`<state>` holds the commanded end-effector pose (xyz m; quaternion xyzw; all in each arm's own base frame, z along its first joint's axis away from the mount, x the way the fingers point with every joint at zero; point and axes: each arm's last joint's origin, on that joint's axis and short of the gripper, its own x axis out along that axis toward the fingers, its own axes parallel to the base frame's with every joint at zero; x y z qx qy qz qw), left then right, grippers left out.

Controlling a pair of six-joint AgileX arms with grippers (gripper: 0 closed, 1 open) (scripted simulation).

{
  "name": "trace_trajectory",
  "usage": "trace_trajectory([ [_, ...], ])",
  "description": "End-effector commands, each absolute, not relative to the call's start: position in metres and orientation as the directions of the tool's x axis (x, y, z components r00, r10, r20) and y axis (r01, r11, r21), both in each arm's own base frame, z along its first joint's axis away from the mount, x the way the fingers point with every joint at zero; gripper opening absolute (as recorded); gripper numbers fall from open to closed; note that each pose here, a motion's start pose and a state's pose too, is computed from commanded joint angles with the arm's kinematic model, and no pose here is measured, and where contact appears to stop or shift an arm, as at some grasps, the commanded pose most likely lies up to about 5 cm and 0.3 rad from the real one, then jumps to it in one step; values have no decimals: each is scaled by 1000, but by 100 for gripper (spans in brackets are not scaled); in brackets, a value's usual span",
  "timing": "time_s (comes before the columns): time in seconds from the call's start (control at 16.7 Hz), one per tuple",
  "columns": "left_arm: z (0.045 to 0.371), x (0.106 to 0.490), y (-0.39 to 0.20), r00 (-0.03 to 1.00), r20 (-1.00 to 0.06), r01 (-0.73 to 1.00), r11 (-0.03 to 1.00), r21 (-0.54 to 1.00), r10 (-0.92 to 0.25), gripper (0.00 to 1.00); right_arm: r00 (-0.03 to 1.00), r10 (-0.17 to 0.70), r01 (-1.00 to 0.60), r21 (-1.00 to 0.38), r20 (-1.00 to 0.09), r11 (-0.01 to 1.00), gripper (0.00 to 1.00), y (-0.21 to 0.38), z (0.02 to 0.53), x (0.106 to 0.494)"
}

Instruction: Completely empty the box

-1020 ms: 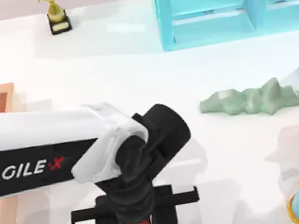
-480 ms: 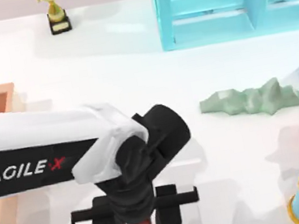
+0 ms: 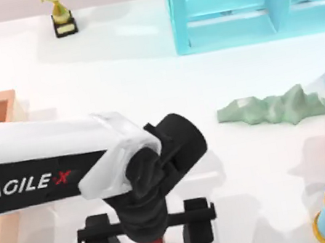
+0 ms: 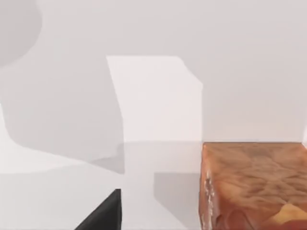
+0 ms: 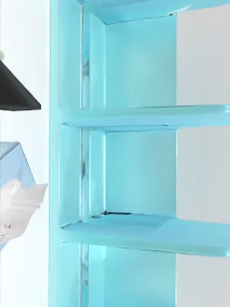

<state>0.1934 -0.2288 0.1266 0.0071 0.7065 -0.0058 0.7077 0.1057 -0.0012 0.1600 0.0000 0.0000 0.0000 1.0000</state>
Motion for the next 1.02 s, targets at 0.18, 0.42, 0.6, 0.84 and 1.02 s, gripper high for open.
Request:
trace_trajectory([
  [0.18, 127, 193, -229, 2, -1000, 18, 1000, 2, 2, 100, 1000, 0, 0, 0, 0, 1000, 100, -1, 160, 106],
  [0.42, 140, 195, -233, 13, -1000, 19, 1000, -11, -11, 100, 1000, 0, 0, 0, 0, 1000, 100, -1, 160, 106],
  [0.6, 165, 196, -233, 2, -1000, 17, 1000, -1, -1, 100, 1000, 0, 0, 0, 0, 1000, 100, -1, 160, 106],
  [0.84, 199, 194, -229, -7, -1000, 18, 1000, 12, 13, 100, 1000, 0, 0, 0, 0, 1000, 100, -1, 160, 106],
  [1.02, 207, 193, -229, 2, -1000, 18, 1000, 1, 1, 100, 1000, 0, 0, 0, 0, 1000, 100, -1, 160, 106],
])
